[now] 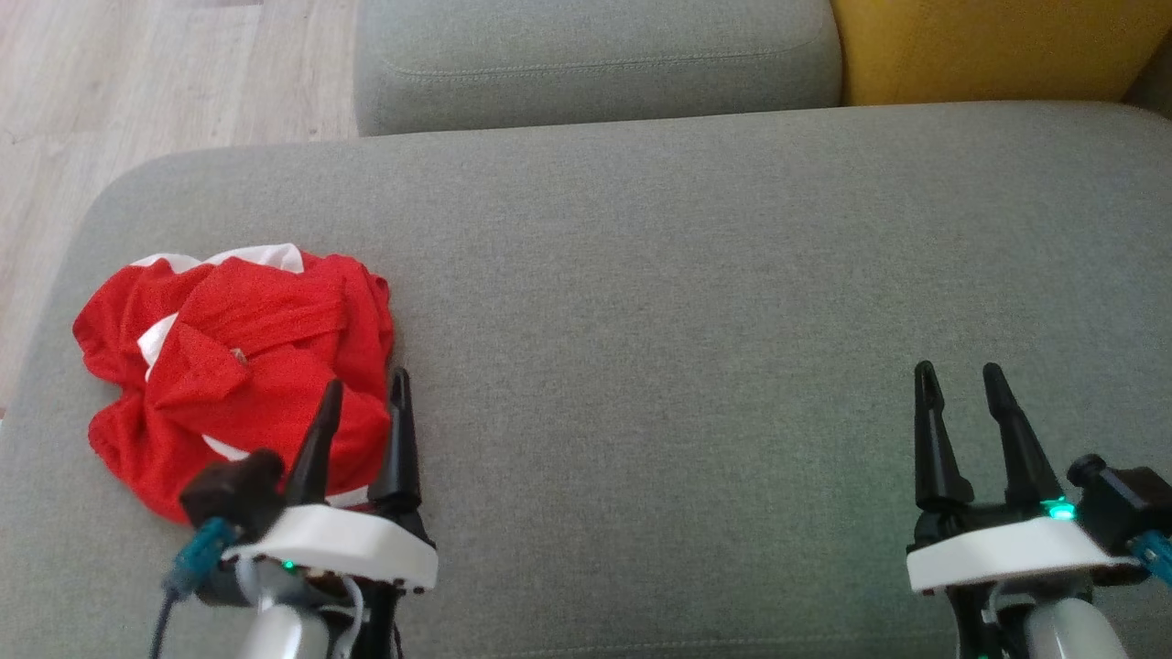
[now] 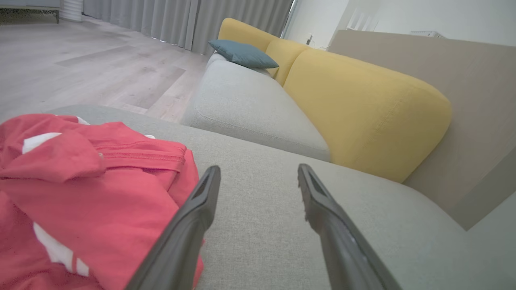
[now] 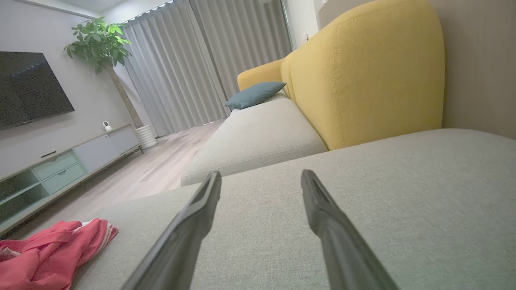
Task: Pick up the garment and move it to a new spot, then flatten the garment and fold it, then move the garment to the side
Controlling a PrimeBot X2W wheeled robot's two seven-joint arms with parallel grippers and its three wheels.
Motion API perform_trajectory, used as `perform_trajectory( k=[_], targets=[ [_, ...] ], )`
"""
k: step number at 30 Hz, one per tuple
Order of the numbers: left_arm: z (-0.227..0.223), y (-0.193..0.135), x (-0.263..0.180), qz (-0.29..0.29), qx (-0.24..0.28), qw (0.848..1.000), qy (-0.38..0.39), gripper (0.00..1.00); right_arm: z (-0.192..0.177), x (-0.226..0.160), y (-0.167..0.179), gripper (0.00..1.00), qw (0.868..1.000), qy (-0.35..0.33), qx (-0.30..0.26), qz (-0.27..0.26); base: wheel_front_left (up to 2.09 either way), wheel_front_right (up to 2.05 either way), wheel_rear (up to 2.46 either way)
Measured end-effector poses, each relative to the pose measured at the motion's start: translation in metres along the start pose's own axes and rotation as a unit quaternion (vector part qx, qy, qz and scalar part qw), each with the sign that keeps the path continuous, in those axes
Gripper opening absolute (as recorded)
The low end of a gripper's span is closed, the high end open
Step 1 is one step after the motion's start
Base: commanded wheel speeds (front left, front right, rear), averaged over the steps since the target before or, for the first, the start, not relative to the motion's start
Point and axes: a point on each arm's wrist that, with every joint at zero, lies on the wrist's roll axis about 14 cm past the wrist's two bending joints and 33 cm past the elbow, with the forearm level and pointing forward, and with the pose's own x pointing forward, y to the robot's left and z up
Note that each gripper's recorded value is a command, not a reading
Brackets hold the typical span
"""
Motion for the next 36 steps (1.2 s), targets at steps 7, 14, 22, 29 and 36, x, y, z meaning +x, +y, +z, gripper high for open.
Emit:
perform_trajectory(
  k=[7,14,22,29,36],
  targets=[
    [-0.006,-0.005,-0.005,-0.007,0.075,0.997,0.001,1.0,0.008,0.001,0.005,1.0,0.999,-0.016,-0.028,0.01,0.0,0.0,0.0],
    [-0.006,-0.012,-0.008,-0.014,0.135,0.991,-0.01,1.0,0.005,-0.005,0.009,1.0,0.997,-0.016,-0.071,0.019,0.0,0.0,0.0],
    [-0.002,-0.034,-0.008,-0.054,0.206,0.976,-0.038,1.0,0.01,-0.004,0.016,1.0,0.991,-0.028,-0.124,0.034,0.0,0.0,0.0],
    [0.007,-0.044,-0.01,-0.056,0.222,0.971,-0.07,1.0,0.014,-0.004,0.02,1.0,0.985,-0.039,-0.161,0.043,0.0,0.0,0.0],
    [0.018,-0.053,-0.011,-0.064,0.213,0.971,-0.094,1.0,0.018,-0.007,0.018,1.0,0.986,-0.051,-0.153,0.039,0.0,0.0,0.0]
  ],
)
